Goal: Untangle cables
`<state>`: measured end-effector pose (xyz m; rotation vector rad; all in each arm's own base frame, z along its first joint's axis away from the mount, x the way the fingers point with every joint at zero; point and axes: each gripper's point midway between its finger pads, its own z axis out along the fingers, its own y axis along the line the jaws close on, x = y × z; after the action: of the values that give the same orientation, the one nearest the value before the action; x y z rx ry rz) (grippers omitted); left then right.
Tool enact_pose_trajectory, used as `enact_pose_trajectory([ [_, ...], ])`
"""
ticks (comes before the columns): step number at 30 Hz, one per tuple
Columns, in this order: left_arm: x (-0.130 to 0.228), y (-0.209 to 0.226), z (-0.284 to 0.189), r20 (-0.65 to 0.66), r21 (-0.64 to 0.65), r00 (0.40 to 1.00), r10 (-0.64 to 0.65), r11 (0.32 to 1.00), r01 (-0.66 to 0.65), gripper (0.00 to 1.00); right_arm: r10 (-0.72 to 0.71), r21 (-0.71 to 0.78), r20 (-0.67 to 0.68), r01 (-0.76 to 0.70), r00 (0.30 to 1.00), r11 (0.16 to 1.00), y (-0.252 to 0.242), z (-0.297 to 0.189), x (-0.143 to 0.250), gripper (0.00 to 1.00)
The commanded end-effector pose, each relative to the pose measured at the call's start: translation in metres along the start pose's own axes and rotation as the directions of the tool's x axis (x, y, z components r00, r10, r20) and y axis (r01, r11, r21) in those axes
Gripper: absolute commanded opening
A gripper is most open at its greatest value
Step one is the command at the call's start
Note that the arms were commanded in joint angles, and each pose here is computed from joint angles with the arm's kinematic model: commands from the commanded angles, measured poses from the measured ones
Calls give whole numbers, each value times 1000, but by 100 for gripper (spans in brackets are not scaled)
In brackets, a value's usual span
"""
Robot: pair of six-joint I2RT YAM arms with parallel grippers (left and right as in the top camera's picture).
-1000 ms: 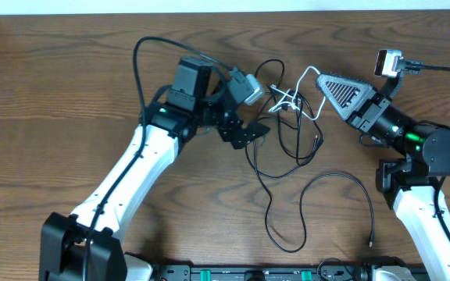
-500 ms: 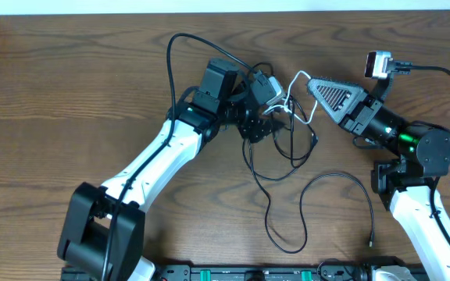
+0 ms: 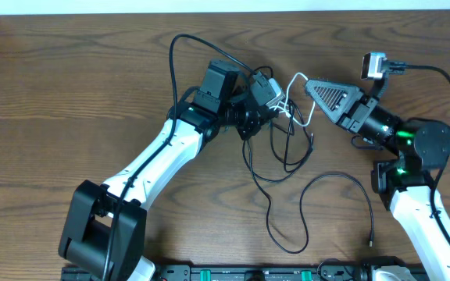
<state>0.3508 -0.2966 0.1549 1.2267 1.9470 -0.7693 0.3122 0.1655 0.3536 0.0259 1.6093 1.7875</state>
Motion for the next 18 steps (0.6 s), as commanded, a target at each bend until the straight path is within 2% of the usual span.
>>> enact_pose_trajectory([
  [1, -10, 0, -21, 15, -36, 1000, 8, 999, -8, 8, -66, 52, 33, 64, 997, 997, -10, -8, -11, 1],
  [6, -15, 19, -58, -25, -250, 1000, -14, 968, 7, 8, -80, 120, 68, 72, 994, 990, -27, -20, -23, 1],
  [10, -34, 27, -97, 14, -402, 1000, -13, 916, 18, 8, -90, 178, 93, 72, 992, 981, -42, -27, -29, 1],
  [18, -76, 7, -152, 149, -468, 985, 82, 884, -2, 8, -27, 348, 119, -16, 993, 937, -90, -39, -24, 1],
])
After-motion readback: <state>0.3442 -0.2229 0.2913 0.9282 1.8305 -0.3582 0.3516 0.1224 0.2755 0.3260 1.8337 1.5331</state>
